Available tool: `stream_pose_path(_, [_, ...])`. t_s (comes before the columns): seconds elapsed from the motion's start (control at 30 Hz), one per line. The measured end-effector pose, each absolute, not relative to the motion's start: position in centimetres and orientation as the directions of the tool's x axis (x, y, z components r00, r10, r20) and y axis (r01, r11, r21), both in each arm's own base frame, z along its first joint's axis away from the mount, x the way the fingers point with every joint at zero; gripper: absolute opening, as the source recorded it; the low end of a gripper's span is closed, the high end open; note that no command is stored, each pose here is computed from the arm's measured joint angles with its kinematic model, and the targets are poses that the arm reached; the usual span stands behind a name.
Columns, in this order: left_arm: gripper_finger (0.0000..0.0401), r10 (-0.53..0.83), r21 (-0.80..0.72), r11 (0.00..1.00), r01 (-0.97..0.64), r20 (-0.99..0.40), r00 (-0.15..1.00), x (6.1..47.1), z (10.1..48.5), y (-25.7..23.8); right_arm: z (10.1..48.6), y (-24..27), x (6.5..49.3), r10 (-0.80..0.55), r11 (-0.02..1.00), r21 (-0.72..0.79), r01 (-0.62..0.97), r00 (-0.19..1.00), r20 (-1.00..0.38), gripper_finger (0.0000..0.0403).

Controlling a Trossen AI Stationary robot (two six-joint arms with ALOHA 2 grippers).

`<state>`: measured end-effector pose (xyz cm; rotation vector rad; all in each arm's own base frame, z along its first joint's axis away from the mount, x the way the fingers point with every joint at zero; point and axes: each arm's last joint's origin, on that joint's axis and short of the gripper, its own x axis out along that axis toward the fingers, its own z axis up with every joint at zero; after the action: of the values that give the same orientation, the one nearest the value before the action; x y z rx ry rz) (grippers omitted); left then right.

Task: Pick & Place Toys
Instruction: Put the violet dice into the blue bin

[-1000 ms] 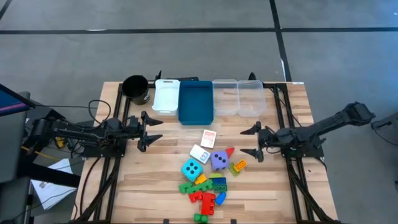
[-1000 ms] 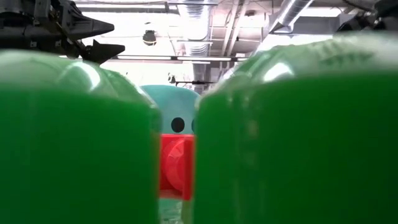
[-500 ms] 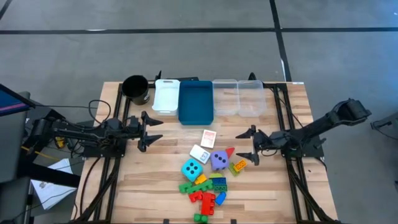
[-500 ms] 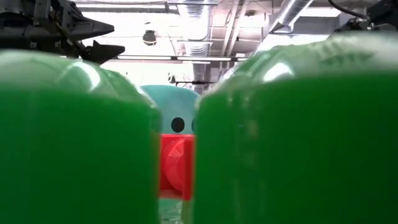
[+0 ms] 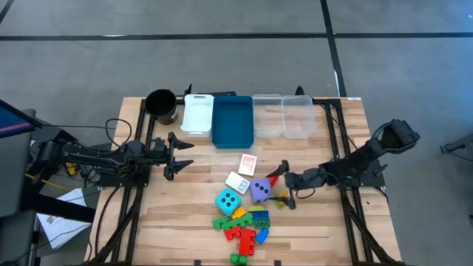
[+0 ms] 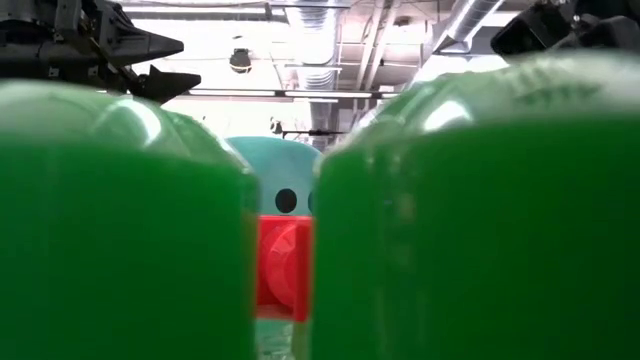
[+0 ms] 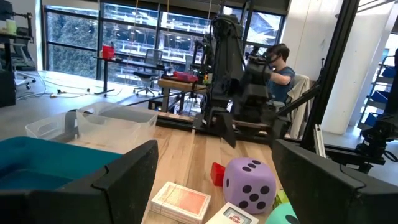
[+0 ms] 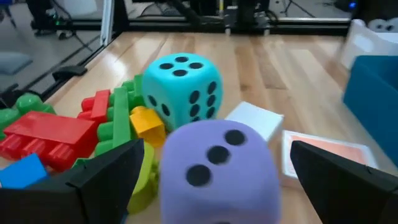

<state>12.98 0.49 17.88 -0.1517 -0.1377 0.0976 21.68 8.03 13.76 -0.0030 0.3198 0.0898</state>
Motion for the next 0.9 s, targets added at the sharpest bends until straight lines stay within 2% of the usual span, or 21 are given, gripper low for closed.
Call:
stream_pose_path(0.13, [0.031, 0.107, -0.157, 0.984, -0.086, 0.129, 0.986, 13.0, 17.9, 0.5, 12.6, 8.3, 22.6, 0.077, 0.997, 0.01, -0.079, 0.928, -0.366, 0.04])
stream_pose_path(0.37, [0.031, 0.107, -0.157, 0.984, -0.086, 0.129, 0.986, 13.0, 17.9, 0.5, 11.8, 7.7, 23.7, 0.023, 0.999, 0.04, -0.008, 0.926, -0.377, 0.04])
stream_pose_path(0.9, [0.031, 0.107, -0.158, 0.984, -0.086, 0.129, 0.986, 13.0, 17.9, 0.5, 11.8, 7.9, 23.7, 0.037, 0.999, 0.051, -0.019, 0.923, -0.384, 0.04])
